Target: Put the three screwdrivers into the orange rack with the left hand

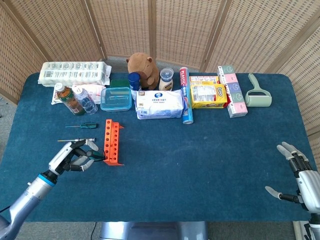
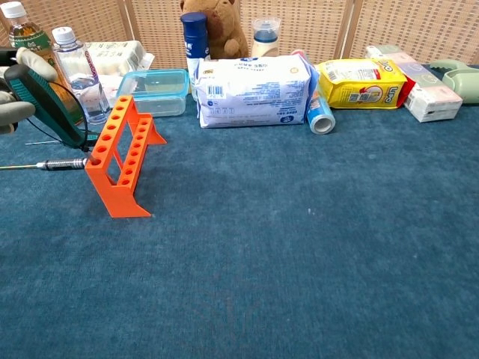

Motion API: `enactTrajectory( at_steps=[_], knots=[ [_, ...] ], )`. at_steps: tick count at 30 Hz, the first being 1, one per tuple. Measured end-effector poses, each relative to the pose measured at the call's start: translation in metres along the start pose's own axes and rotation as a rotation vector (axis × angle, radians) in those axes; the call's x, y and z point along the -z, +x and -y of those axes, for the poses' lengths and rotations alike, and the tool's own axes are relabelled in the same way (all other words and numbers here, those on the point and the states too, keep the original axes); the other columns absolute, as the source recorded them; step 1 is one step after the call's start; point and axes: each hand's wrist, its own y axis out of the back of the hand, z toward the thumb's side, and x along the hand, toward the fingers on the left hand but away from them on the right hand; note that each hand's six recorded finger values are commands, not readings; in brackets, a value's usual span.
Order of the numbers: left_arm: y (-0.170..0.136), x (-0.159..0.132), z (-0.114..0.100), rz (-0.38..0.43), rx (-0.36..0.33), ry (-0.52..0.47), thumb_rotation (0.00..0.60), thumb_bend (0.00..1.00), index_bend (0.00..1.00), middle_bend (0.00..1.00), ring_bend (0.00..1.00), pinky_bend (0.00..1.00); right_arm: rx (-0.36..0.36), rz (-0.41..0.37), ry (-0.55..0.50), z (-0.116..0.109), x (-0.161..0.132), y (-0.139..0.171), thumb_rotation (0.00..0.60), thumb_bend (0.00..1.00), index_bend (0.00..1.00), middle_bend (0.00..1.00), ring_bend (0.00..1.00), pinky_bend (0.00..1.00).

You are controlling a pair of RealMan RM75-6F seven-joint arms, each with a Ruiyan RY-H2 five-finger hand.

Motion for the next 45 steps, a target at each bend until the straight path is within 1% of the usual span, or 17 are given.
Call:
enactTrajectory(
  at_steps=[5, 9, 18, 28, 33, 36, 40, 45],
  knots=[
    [0.0, 0.004, 0.001, -0.008, 0.0, -0.003, 0.6, 0.42, 0.61, 0.97, 1.0, 1.0, 0.0, 0.001, 0.0, 0.0, 0.0, 0.0, 0.6, 0.02, 0.07, 0.03, 0.0, 0.0],
    [0.001, 0.005, 0.001, -0.011, -0.002, 0.012, 0.6, 0.42, 0.61, 0.97, 1.0, 1.0, 0.002, 0.002, -0.003, -0.001, 0.001, 0.0, 0.6, 0.02, 0.07, 0.03, 0.0, 0.0],
    [0.003, 0.01, 0.002, -0.042, -0.01, 0.015, 0.6, 0.42, 0.61, 0.97, 1.0, 1.0, 0.002, 0.001, -0.008, -0.001, 0.001, 0.0, 0.6, 0.02, 0.07, 0.03, 0.0, 0.0],
    [0.008, 0.01, 0.005, -0.047, -0.012, 0.037, 0.6, 0.42, 0.6, 0.97, 1.0, 1.0, 0.002, 0.003, -0.013, -0.002, 0.001, 0.0, 0.6, 0.02, 0.07, 0.03, 0.0, 0.0],
    [0.007, 0.012, 0.005, -0.057, -0.013, 0.053, 0.6, 0.42, 0.5, 0.97, 1.0, 1.0, 0.003, 0.001, -0.014, -0.003, 0.001, 0.0, 0.6, 0.02, 0.07, 0.03, 0.0, 0.0],
    [0.007, 0.012, 0.004, -0.06, -0.016, 0.054, 0.6, 0.42, 0.45, 0.97, 1.0, 1.0, 0.003, 0.001, -0.014, -0.003, 0.001, 0.0, 0.6, 0.02, 0.07, 0.03, 0.0, 0.0],
    [0.007, 0.011, 0.004, -0.054, -0.012, 0.053, 0.6, 0.42, 0.37, 0.97, 1.0, 1.0, 0.004, 0.002, -0.015, -0.003, 0.001, 0.0, 0.6, 0.02, 0.07, 0.03, 0.0, 0.0],
    [0.007, 0.01, 0.004, -0.047, -0.003, 0.064, 0.6, 0.39, 0.27, 0.97, 1.0, 1.0, 0.0, 0.002, -0.014, -0.002, 0.001, 0.0, 0.6, 0.02, 0.07, 0.03, 0.0, 0.0]
  ],
)
